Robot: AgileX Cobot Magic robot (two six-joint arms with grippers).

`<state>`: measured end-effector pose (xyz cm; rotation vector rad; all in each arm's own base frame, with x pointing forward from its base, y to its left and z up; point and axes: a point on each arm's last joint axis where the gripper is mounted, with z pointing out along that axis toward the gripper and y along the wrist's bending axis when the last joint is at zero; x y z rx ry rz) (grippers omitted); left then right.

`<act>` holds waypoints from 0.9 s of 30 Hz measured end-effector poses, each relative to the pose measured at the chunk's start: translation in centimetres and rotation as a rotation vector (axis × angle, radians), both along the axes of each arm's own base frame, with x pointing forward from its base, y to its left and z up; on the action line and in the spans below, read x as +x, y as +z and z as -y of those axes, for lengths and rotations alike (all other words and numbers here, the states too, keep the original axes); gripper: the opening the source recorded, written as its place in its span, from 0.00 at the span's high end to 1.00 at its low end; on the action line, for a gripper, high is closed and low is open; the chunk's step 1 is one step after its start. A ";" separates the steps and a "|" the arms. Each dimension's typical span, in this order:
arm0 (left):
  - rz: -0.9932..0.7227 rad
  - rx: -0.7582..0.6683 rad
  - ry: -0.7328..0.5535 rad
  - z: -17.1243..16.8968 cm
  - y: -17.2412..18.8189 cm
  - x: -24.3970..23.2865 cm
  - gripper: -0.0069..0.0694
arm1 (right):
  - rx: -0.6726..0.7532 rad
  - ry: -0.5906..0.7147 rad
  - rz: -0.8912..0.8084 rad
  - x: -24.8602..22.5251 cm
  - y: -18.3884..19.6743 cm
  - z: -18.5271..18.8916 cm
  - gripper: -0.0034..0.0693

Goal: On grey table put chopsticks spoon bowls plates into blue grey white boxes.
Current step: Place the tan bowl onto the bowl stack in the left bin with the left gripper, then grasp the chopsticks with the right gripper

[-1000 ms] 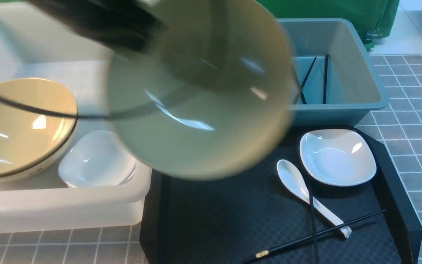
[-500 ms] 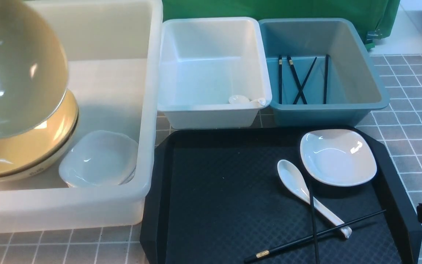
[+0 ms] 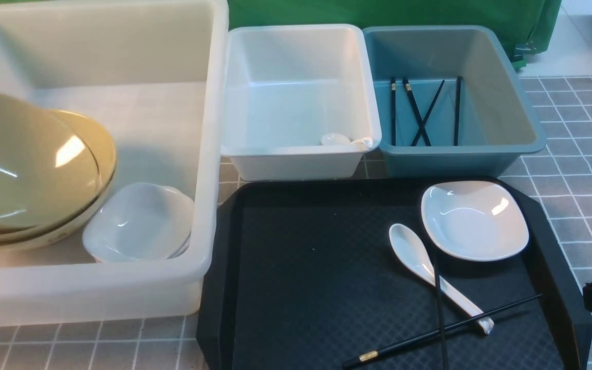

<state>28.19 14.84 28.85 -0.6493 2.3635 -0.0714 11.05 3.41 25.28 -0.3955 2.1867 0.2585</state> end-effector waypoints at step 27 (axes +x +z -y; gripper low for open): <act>-0.021 -0.082 -0.133 4.2 -1.4 -0.7 0.92 | 0.051 -0.001 -0.040 0.0 -0.6 -0.4 0.89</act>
